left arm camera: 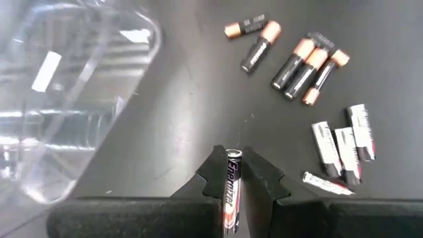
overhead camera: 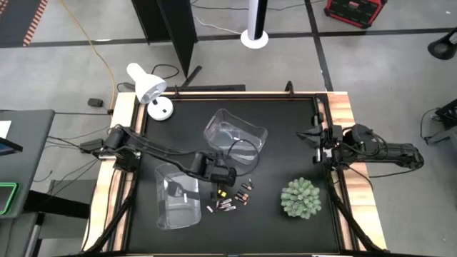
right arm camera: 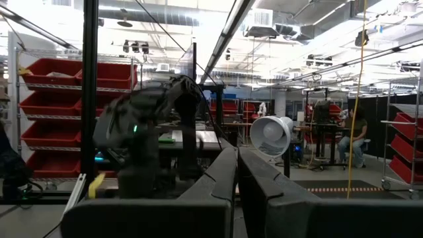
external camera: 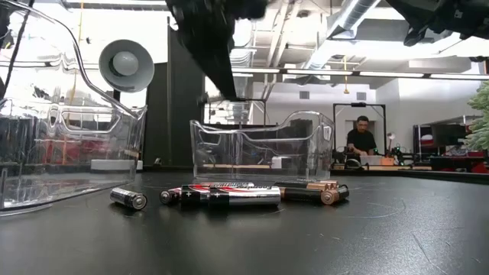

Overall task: Sort batteries
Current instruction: Put the silver battery into the bottom transparent bin

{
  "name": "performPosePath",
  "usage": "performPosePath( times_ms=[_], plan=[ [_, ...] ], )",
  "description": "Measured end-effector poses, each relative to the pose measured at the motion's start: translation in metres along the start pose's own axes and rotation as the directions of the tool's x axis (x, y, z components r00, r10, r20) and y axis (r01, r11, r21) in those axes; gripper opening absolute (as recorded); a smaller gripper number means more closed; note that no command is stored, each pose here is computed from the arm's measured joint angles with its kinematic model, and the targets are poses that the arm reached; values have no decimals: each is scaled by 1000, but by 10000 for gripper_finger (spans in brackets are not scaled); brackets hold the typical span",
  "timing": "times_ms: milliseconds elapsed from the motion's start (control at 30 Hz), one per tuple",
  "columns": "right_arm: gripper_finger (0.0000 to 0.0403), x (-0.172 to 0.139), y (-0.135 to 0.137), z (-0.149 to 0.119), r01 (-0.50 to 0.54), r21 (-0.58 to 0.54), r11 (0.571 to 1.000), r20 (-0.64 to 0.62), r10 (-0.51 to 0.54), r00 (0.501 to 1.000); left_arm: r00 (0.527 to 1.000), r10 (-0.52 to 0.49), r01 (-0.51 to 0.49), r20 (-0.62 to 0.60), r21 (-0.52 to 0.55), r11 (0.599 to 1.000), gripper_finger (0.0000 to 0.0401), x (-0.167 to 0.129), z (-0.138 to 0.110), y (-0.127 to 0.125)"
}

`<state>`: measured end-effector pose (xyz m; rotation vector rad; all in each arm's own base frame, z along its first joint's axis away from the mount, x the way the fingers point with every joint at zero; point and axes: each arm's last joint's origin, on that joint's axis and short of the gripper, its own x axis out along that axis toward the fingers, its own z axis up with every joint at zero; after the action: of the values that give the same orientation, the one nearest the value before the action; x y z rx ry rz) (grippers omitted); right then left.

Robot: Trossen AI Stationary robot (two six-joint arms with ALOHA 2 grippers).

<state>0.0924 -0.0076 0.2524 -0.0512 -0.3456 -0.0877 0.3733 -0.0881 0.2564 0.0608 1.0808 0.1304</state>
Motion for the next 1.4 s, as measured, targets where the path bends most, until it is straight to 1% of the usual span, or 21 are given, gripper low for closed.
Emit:
performPosePath(
  times_ms=[167, 300, 367, 433, 533, 600, 767, 967, 1067, 1233, 1400],
  plan=[
    [36, 0, 0, 0, 0, 0, 1000, 0, 0, 1000, 997, -7, 8, 78, -16, 1000, 18, -39, 0, 8],
    [36, 0, 0, 0, 0, 3, 1000, 0, 0, 1000, 993, -32, 33, 109, -6, 999, 18, -71, -9, 6],
    [36, 0, 0, 0, 0, 3, 1000, 0, 0, 1000, 994, -43, 44, 102, -4, 999, 18, -87, -16, 4],
    [36, 0, 0, 0, 0, 3, 1000, 0, 0, 1000, 996, -45, 47, 82, -23, 999, 18, -98, -24, 1],
    [36, 0, 0, 0, 0, 3, 1000, 0, 0, 1000, 999, -40, 42, 32, -59, 997, 18, -105, -35, -5],
    [36, 0, 0, 0, 0, 3, 1000, -1, 0, 1000, 999, -40, 40, 5, -73, 996, 18, -103, -41, -12],
    [36, 1, 0, -2, -1, 3, 1000, -23, 1, 1000, 996, -16, 6, -87, -117, 993, 18, -85, -62, -22],
    [36, 7, 0, -8, -2, 3, 1000, -70, 3, 998, 982, 32, -59, -187, -141, 988, 18, -60, -85, -22],
    [36, 9, 0, -9, -3, 3, 1000, -72, 3, 997, 972, 56, -91, -229, -148, 985, 18, -46, -97, -18],
    [36, 12, 0, -10, -3, 3, 1000, -74, 3, 997, 970, 61, -97, -234, -147, 984, 18, -25, -109, -15],
    [36, 13, 0, -11, -3, 3, 1000, -75, 3, 997, 971, 69, -92, -228, -92, 992, 18, -8, -118, -8]
  ],
)
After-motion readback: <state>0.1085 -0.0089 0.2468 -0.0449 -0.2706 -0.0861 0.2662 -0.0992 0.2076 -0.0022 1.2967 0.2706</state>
